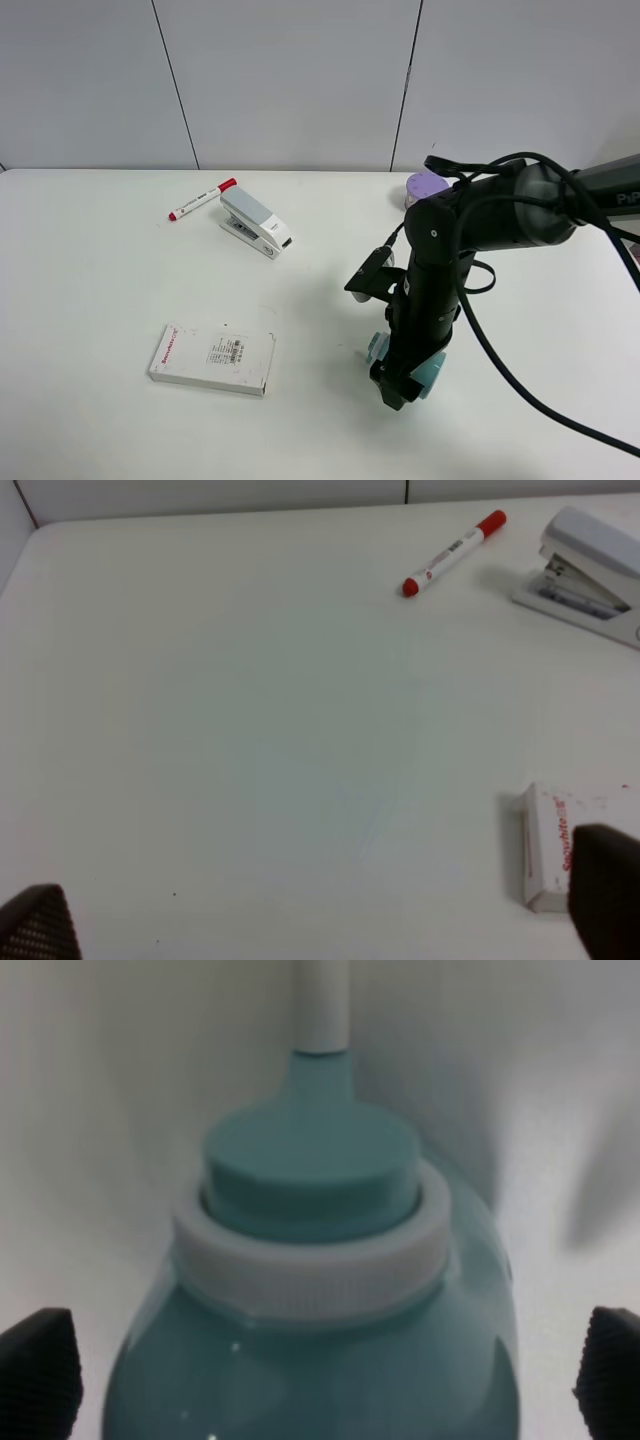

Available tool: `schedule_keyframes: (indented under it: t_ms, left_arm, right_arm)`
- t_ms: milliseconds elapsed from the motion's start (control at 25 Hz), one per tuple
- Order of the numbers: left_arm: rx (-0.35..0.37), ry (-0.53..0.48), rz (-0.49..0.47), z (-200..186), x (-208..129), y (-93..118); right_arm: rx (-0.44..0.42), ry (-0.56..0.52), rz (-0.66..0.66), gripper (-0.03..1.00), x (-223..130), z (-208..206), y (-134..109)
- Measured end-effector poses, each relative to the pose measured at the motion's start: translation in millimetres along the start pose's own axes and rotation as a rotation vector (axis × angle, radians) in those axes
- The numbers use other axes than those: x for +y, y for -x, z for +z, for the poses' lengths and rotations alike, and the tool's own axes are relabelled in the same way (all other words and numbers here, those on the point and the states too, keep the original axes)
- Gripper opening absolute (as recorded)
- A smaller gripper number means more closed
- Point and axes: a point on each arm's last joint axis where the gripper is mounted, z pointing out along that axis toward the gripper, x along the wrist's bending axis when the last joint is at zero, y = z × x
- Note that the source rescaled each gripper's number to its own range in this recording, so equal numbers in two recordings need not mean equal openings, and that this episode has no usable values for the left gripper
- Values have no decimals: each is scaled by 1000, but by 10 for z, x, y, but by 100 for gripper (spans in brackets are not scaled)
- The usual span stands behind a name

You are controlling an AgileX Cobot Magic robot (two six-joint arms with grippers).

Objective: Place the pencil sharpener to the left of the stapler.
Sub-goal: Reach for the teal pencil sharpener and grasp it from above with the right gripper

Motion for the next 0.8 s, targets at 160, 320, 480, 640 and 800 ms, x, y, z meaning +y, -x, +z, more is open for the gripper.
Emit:
schedule_keyframes:
  t_ms: [160,320,480,640,800]
  left_arm:
    - [0,0,0,0,0,0]
    - [0,0,0,0,0,0]
    - [0,0,0,0,0,0]
    - [0,0,0,0,0,0]
    - [0,0,0,0,0,0]
  right_arm:
    - [3,-20,3,100,3,59,8]
    - [3,-33,1,100,4,98,16]
    - [2,-31,1,100,5,98,17]
    - [2,-31,5,100,5,98,17]
    - [3,-33,20,81,4,98,16]
